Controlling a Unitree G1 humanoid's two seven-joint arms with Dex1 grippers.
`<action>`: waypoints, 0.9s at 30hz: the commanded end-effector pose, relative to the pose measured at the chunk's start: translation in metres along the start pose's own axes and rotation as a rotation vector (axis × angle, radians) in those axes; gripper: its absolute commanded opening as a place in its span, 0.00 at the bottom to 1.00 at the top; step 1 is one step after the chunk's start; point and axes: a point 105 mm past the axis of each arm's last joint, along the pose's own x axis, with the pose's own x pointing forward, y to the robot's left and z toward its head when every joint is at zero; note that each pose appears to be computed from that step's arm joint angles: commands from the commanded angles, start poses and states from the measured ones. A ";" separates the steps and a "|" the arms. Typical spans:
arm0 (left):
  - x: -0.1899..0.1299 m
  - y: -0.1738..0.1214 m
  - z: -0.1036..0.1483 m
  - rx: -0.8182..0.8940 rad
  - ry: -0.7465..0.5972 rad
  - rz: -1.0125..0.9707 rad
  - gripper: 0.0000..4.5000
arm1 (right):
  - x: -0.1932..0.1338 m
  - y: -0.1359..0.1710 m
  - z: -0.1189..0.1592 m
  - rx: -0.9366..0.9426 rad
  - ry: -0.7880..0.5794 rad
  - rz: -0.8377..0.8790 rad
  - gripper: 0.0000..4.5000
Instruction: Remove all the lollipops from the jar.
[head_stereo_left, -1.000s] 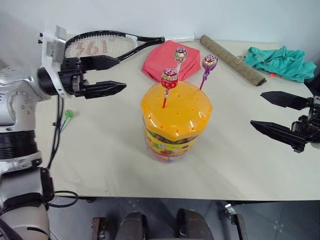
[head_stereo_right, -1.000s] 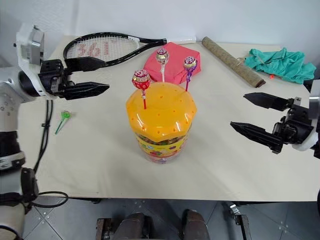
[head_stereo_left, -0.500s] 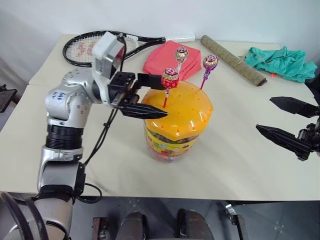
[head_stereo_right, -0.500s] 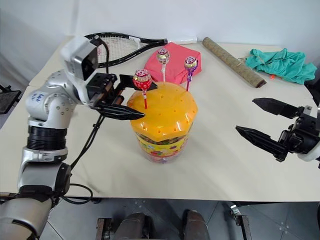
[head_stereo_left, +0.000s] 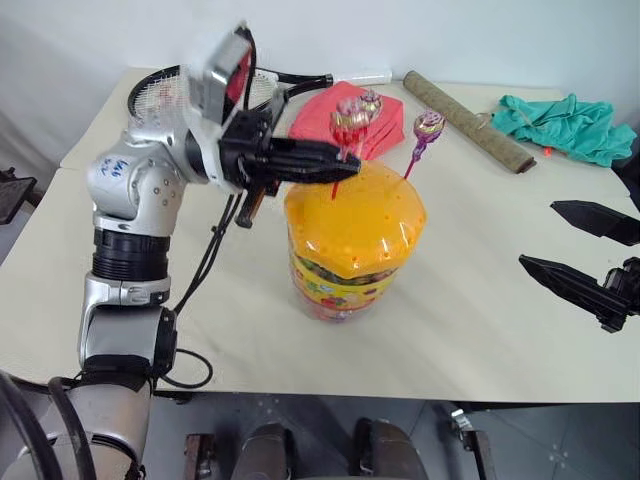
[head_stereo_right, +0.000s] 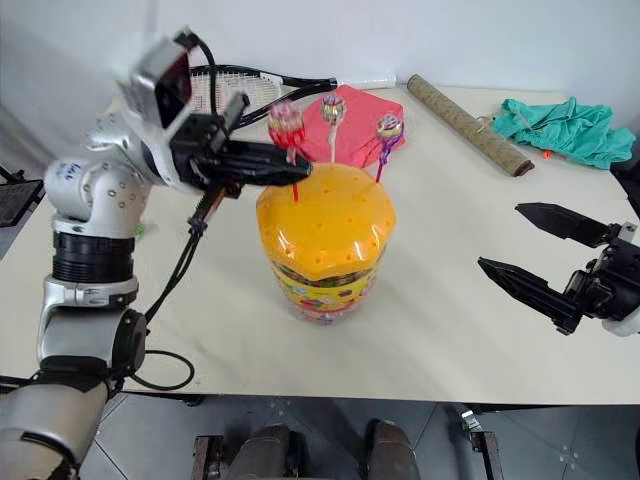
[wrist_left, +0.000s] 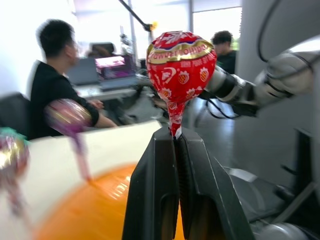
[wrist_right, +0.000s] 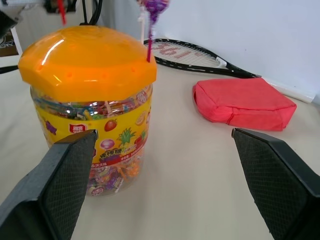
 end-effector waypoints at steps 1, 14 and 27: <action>-0.003 0.007 0.024 0.072 0.015 0.097 0.01 | -0.005 0.003 0.016 -0.056 -0.023 0.023 1.00; -0.124 0.069 0.006 -0.081 0.376 1.004 0.01 | -0.001 0.024 0.042 0.065 -0.095 0.195 1.00; -0.218 0.030 -0.126 -0.613 0.885 1.450 0.01 | 0.016 0.021 0.050 0.077 -0.123 0.237 1.00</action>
